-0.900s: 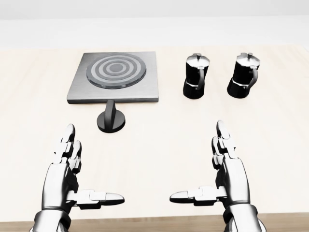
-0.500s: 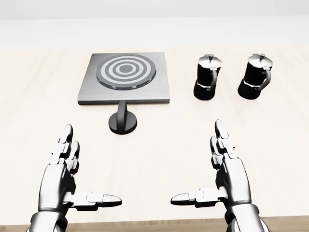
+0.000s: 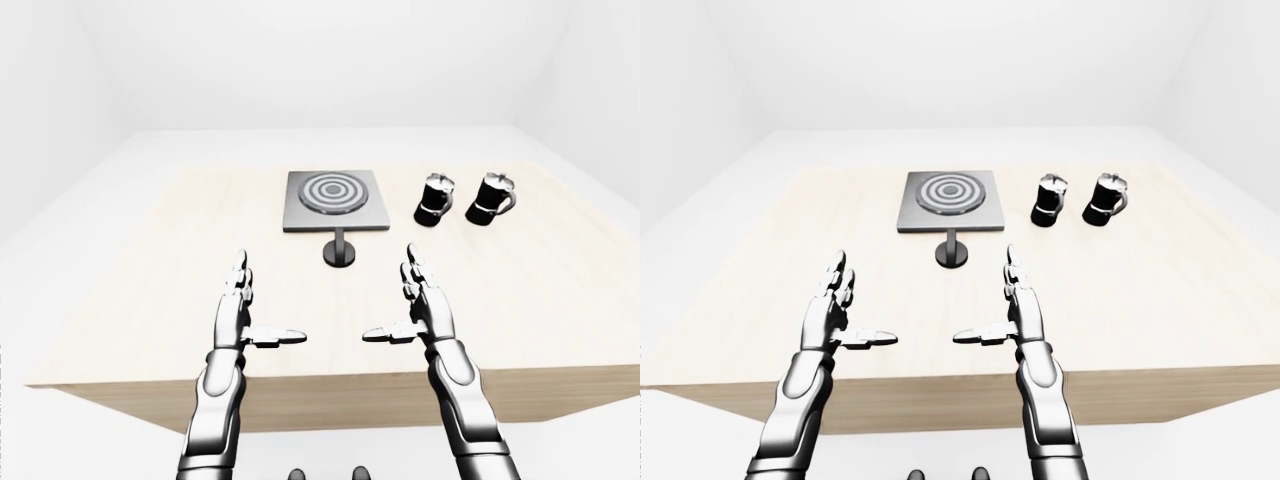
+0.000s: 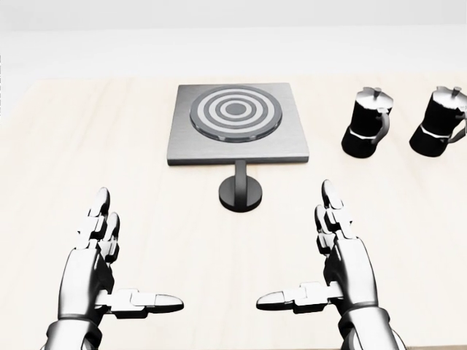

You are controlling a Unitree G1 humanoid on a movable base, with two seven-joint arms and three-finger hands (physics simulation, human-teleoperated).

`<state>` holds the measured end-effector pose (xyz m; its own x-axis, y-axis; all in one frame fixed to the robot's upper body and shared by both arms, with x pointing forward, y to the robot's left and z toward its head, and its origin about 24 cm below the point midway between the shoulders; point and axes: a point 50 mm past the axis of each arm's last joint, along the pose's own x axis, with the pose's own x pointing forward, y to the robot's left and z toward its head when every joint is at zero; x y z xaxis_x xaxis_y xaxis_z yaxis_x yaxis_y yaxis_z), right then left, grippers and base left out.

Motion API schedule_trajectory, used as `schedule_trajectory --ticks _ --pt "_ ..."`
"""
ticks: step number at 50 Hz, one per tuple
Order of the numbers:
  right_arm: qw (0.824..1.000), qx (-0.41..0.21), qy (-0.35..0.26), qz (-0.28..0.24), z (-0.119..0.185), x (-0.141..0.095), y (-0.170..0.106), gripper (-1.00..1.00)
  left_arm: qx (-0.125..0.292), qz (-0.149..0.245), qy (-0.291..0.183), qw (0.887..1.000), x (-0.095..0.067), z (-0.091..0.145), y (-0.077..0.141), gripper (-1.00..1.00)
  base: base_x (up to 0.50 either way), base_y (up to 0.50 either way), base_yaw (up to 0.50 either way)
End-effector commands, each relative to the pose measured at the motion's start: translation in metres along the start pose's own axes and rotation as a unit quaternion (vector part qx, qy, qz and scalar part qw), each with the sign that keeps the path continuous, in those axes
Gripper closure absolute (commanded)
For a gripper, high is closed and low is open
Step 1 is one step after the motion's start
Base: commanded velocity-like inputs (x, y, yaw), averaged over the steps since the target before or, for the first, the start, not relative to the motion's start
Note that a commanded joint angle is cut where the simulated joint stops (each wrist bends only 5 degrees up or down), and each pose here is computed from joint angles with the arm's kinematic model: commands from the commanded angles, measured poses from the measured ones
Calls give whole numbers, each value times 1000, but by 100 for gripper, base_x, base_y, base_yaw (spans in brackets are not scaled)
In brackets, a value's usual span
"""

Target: Turn off the stove.

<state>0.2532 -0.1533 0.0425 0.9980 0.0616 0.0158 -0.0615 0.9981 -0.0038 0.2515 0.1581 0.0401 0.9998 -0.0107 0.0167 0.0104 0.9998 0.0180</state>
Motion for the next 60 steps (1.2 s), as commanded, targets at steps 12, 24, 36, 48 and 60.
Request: schedule_trajectory --ticks 12,24,36,48,60 --pt "1000 2 -1 2 -1 0 0 -100 0 0 -1 1000 -2 3 0 -100 21 5 0" --pt "1000 0 1 0 -1 1 0 -100 -1 -1 1 1000 0 1 0 -100 32 2 0" --pt "1000 -2 4 0 -1 1 0 -100 1 0 -1 1000 1 -2 0 -100 32 22 0" --pt "1000 1 2 -2 0 0 0 -100 0 0 1 1000 2 -2 0 -100 32 36 0" --pt "1000 0 1 2 -1 1 0 -100 -2 0 1 1000 0 2 1 -100 41 2 0"
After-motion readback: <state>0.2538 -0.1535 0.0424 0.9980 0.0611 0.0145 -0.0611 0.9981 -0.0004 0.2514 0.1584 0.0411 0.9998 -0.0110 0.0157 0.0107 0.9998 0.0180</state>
